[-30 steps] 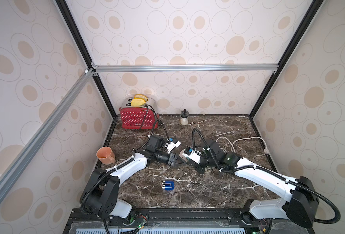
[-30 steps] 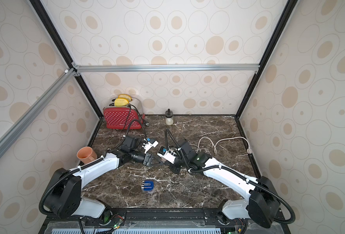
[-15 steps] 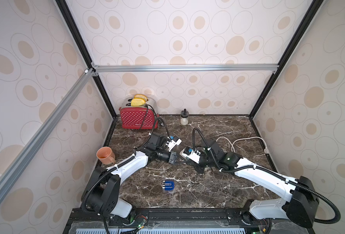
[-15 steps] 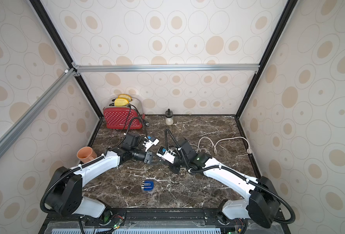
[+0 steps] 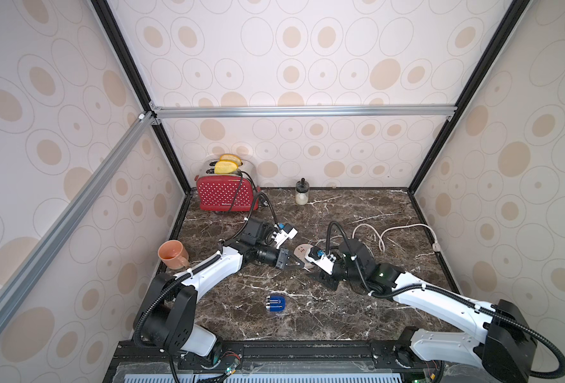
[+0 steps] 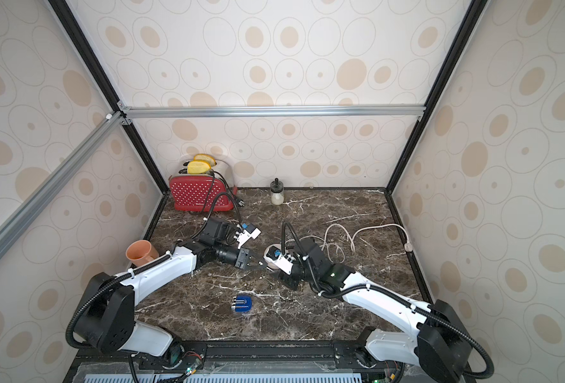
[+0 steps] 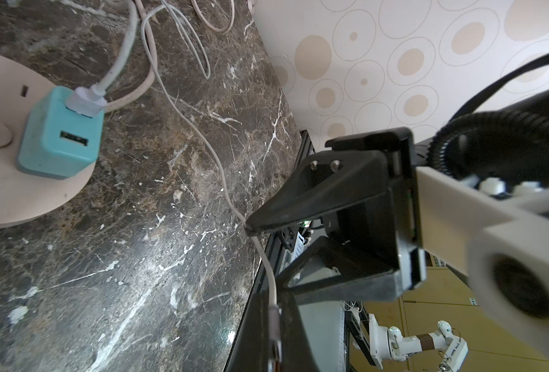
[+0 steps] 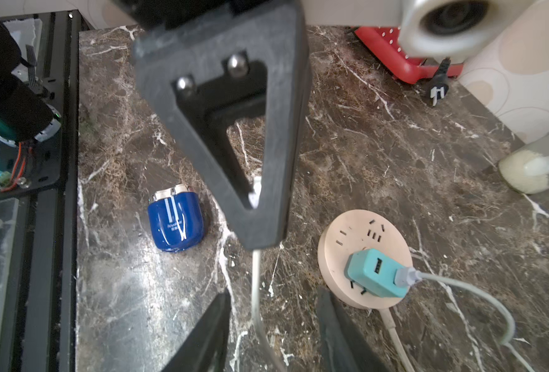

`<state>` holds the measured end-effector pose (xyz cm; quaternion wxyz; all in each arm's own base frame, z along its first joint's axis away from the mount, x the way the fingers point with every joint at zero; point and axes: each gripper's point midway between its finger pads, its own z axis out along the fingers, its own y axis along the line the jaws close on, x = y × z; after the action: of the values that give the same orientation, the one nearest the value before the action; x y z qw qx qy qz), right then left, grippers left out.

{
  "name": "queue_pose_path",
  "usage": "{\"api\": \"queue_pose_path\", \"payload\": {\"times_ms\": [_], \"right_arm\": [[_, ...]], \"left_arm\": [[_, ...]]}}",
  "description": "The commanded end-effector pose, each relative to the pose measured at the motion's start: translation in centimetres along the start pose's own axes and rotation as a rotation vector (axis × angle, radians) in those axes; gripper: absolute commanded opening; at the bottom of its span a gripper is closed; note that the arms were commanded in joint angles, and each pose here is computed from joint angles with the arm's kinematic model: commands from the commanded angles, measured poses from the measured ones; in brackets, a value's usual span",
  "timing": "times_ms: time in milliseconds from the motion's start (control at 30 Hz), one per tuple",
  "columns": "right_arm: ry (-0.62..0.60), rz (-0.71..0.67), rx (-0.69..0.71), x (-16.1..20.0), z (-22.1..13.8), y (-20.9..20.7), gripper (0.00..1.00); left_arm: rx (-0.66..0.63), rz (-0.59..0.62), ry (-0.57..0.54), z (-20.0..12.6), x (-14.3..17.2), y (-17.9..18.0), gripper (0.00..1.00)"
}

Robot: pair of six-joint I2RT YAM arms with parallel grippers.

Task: Charge the electric shaver
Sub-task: Pick up the charging cable from the center of the board.

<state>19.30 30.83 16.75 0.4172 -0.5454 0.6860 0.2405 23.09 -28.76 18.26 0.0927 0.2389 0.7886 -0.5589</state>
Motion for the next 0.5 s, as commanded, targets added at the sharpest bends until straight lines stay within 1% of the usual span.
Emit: {"api": "queue_pose_path", "payload": {"times_ms": [0, 200, 467], "right_arm": [[-0.161, -0.05, 0.081, -2.6, -0.8, -1.1, 0.48], [-0.267, -0.071, 0.127, -3.4, -0.8, -1.6, 0.43], [-0.351, -0.071, 0.117, -4.8, -0.6, -1.5, 0.36]], "left_arm": [[0.037, 0.054, -0.001, -0.3, -1.0, -1.6, 0.0], [0.054, 0.048, 0.005, -0.2, -1.2, -1.8, 0.0], [0.055, 0.043, 0.006, -0.3, -1.2, -2.0, 0.0]]}}
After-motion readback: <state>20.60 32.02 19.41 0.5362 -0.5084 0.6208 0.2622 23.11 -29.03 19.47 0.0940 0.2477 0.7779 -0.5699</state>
